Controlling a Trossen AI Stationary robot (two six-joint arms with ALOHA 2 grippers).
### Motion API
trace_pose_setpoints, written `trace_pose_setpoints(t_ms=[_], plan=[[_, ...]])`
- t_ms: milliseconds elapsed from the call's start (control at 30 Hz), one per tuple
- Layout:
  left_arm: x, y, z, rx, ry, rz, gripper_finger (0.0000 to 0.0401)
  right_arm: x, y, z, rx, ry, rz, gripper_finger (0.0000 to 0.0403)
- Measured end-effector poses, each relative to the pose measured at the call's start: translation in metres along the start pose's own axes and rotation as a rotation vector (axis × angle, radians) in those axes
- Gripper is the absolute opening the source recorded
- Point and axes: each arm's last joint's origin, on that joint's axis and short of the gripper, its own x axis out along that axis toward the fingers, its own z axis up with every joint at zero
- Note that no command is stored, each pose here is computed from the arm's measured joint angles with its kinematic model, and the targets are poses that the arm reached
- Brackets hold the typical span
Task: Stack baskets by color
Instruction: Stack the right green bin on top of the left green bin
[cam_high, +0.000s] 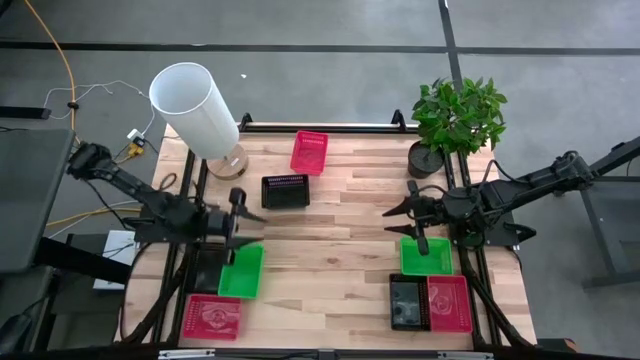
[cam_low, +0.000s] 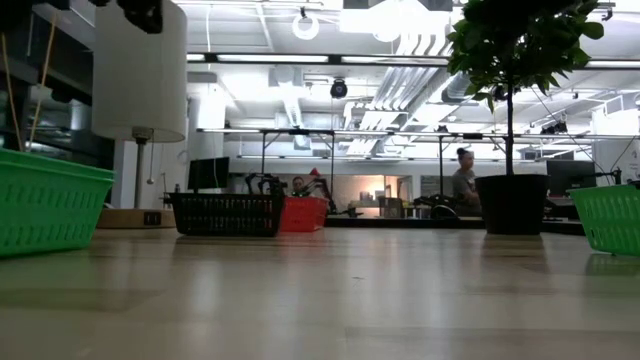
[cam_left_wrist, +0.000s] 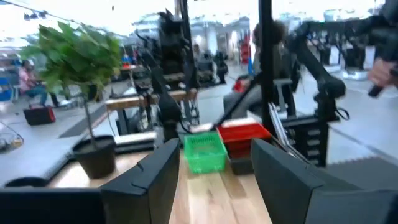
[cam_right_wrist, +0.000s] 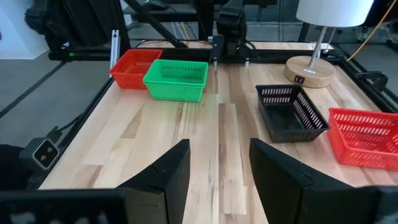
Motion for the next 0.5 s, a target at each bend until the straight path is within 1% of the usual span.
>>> trace_pose_setpoints(t_ms=[133, 233, 333, 500], plan=[[-0.003, 0.021, 0.002, -0.024, -0.023, -0.035, 0.0186, 0.0, -0.001, 0.001, -0.02, -0.011, -0.021, 0.0154], [-0.004, 0.031, 0.003, -0.073, -0.033, -0.083, 0.0186, 0.0, -0.001, 0.001, -0.024, -0.01, -0.032, 0.0154], [-0.004, 0.036, 0.002, -0.101, -0.034, -0.119, 0.0186, 0.0, -0.001, 0.001, -0.023, -0.008, -0.032, 0.0154], [-0.004, 0.039, 0.002, -0.113, -0.03, -0.101, 0.0186, 0.0, -0.001, 0.001, -0.01, -0.008, -0.032, 0.0154]])
